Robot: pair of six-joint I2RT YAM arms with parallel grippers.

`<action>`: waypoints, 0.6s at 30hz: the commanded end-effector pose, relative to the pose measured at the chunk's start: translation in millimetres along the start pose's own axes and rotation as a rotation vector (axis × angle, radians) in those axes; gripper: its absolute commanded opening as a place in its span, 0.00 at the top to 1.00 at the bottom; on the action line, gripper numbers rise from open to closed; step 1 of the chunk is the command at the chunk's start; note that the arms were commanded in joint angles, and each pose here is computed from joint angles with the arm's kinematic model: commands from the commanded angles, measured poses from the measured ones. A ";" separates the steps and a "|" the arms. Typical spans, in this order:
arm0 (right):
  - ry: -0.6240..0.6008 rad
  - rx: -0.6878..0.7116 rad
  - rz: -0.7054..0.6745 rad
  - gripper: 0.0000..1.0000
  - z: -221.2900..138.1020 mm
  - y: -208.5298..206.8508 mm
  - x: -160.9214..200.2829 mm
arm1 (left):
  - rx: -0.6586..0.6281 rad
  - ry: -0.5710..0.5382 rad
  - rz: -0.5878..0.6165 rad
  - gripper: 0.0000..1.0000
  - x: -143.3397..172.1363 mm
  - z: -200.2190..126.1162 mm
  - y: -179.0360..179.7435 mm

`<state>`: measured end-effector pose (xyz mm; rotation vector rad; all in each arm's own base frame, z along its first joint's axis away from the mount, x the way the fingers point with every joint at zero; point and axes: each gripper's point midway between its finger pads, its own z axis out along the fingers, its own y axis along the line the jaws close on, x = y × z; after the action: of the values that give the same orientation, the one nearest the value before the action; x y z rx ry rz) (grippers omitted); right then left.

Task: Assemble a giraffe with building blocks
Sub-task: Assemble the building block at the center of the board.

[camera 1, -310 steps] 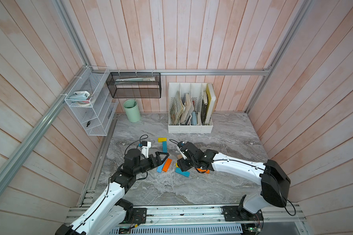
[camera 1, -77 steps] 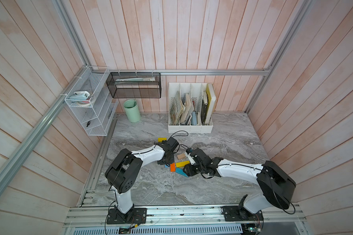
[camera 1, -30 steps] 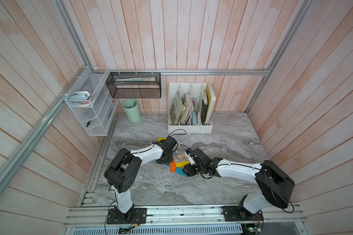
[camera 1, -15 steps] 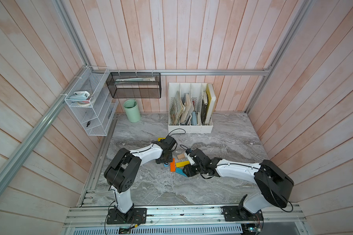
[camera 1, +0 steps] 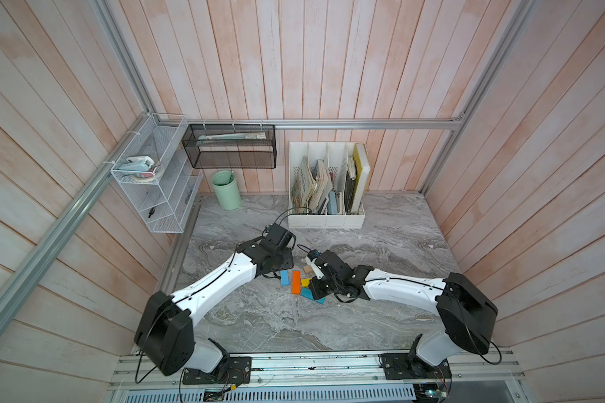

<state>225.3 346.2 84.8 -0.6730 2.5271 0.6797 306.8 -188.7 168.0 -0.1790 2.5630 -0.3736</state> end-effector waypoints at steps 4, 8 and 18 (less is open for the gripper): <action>0.103 -0.010 -0.040 1.00 34.5 23.8 1.2 | 0.031 -0.187 -0.149 0.83 -45.5 -41.4 56.3; 0.150 -0.006 -0.055 1.00 57.8 35.7 -0.4 | 0.039 -0.206 -0.190 1.00 -49.6 -40.8 79.3; 0.175 0.018 -0.024 1.00 79.8 38.6 -2.7 | 0.056 -0.215 -0.173 1.00 -54.5 -36.5 82.7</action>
<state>232.0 419.2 40.4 -0.7873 2.6446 0.6301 323.5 -88.1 195.8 -0.4419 2.3477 -0.4418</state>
